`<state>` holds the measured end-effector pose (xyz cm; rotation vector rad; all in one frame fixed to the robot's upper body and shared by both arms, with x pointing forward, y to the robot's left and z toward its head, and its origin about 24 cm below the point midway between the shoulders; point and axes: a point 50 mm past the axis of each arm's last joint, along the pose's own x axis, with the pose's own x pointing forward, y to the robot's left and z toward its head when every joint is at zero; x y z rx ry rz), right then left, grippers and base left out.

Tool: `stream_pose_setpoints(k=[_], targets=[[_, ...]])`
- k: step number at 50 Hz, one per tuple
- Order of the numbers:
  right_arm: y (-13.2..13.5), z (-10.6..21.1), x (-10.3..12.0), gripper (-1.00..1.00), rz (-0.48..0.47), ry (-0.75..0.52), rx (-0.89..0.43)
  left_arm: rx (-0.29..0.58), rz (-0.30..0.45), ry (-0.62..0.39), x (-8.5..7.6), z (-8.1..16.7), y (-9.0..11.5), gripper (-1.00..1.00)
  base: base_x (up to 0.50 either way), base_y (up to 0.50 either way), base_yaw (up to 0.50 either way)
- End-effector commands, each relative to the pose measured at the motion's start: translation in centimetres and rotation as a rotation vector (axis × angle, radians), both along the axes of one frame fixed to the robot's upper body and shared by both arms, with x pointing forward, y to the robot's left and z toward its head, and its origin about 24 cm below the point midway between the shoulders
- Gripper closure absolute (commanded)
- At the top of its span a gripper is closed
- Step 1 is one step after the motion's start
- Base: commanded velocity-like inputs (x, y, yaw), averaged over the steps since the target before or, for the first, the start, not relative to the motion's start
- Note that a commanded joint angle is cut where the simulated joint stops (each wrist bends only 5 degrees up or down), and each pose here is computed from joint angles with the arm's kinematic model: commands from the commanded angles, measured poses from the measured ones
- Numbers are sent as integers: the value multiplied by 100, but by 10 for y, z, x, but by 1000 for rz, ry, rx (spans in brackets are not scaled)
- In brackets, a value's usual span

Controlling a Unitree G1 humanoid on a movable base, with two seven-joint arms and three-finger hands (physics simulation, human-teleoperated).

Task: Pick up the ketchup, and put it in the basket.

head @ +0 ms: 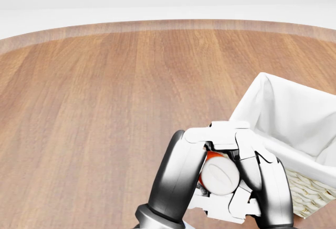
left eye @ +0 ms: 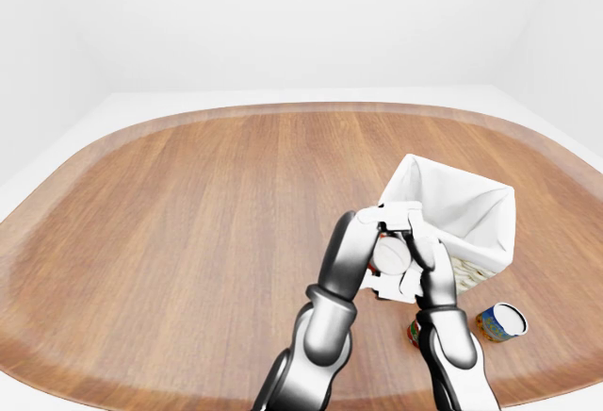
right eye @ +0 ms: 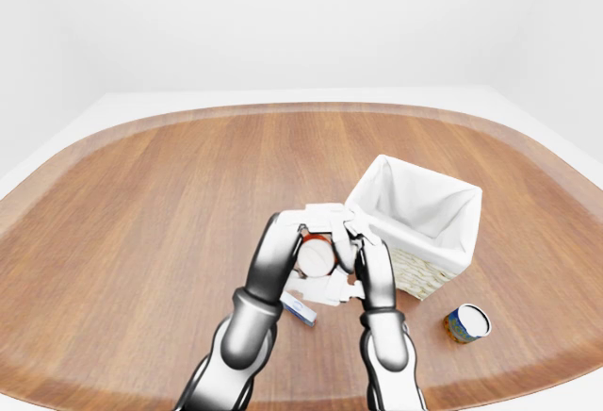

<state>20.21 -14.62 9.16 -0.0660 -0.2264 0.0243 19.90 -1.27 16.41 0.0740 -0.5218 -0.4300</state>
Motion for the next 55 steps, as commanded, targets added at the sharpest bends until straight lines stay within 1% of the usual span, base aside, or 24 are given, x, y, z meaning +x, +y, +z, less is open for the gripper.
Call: stream_pose_setpoints(k=[1,2,3,22,26,27,28,31,32,33,35,36,37,38,39,40,42,43,44,49,51,53,54,55], targets=[[-5,-1,1,100,-64,-4,-7,-67,-45,10,-8,5,-5,70,0,0,0],[-5,-1,1,100,-64,-5,-8,-67,-43,10,-8,5,-5,-5,0,0,0],[-5,-1,1,100,-64,-5,-10,-66,-39,8,-8,5,-5,-100,0,0,0],[-4,-1,1,100,-61,-8,-14,-58,-26,-17,-10,8,0,-100,0,0,0],[-4,-1,1,100,-60,-9,-15,-46,-16,-76,-21,15,9,-100,0,0,0],[-4,-1,1,100,-60,-9,-15,-35,8,-83,-21,14,15,-100,0,0,0],[-4,-1,1,100,-60,-8,-15,-34,10,-84,-21,14,15,-100,0,0,0],[-3,-2,0,100,-61,-10,-18,-20,57,-92,-19,13,30,-100,0,0,0],[-4,-2,0,100,-62,-11,-19,0,101,-77,-18,7,40,-100,0,0,0],[-4,-1,0,100,-64,-12,-18,21,121,-68,-19,3,46,-100,0,0,0],[-5,-1,0,100,-65,-13,-18,27,175,-29,-17,-4,61,-100,0,0,0],[-5,-1,0,100,-66,-13,-18,22,194,-10,-16,-7,66,-100,0,0,0],[-5,-1,0,100,-66,-13,-18,22,195,-9,-16,-7,67,-100,0,0,0],[-4,-1,0,100,-67,-13,-21,19,285,62,-11,-20,92,-100,0,0,0],[-4,0,-1,100,-69,-14,-22,20,330,108,-8,-28,106,-100,0,0,0],[-4,0,-1,100,-69,-16,-22,4,349,133,-7,-31,117,-100,0,0,0],[-3,-2,1,100,-72,-13,-26,21,422,226,-4,-50,139,-100,0,0,0],[-3,-2,1,100,-72,-12,-26,22,424,230,-4,-51,140,-100,0,0,0],[-3,-1,1,100,-73,-14,-27,38,459,311,0,-69,152,-100,0,0,0],[-3,-3,2,100,-78,-14,-30,19,506,344,4,-94,172,-100,0,0,0],[-4,-4,4,100,-82,-10,-31,-21,516,369,7,-102,177,-100,0,0,0],[-4,-5,5,100,-81,-10,-31,-23,513,392,7,-107,178,-100,0,0,0],[-4,-5,5,100,-83,-8,-31,13,534,493,13,-133,179,-100,0,0,0],[-4,-5,5,100,-83,-8,-31,15,536,501,13,-135,179,-100,0,0,0]])
